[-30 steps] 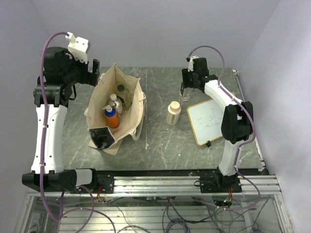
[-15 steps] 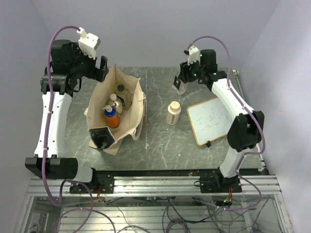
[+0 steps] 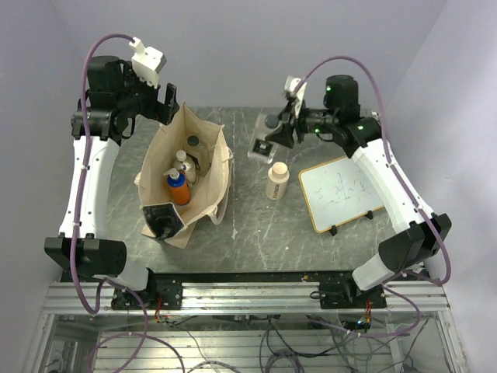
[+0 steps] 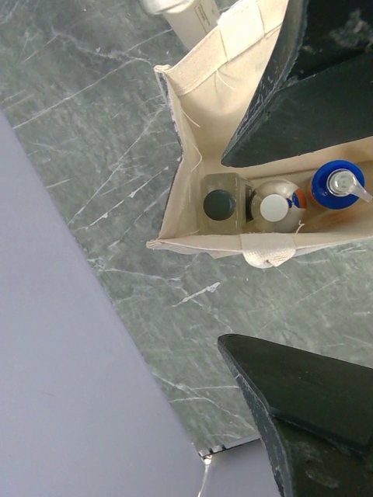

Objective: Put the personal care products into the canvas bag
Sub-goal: Place the care product at the center of the board.

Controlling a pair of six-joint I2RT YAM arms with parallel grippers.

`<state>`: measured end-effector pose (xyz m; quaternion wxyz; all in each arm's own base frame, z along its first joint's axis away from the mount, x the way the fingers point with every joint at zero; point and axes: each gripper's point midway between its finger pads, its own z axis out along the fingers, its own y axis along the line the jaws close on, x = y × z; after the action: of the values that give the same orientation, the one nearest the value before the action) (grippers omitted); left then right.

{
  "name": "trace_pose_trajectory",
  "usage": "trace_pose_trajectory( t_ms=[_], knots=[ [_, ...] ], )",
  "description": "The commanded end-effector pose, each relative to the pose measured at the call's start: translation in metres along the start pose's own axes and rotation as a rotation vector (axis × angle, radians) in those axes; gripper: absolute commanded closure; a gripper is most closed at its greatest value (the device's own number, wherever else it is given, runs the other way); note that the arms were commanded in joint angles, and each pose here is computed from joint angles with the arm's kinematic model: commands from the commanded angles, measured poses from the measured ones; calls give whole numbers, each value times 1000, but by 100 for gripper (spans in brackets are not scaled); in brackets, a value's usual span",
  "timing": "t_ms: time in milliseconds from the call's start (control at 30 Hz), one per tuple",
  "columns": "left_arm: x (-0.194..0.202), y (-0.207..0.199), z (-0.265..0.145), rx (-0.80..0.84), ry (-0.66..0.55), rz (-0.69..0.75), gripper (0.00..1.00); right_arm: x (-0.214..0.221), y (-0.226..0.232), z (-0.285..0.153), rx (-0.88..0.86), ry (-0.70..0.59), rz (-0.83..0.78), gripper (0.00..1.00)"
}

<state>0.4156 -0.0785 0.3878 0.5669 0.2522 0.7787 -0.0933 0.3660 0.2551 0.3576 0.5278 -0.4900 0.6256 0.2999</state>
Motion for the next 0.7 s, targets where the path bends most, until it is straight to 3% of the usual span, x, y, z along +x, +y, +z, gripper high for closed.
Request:
trace_pose_trajectory(
  t_ms=[0, 200, 667],
  knots=[
    [-20, -6, 0, 29, -53, 29, 1, -28, 64, 7, -211, -68, -172, 100],
    [-17, -20, 1, 69, -49, 36, 1, 4, 123, 38, -357, -10, -199, 100],
    [-4, -75, -7, 242, -38, 80, 1, 85, 162, 78, -430, 46, -270, 100]
  ],
)
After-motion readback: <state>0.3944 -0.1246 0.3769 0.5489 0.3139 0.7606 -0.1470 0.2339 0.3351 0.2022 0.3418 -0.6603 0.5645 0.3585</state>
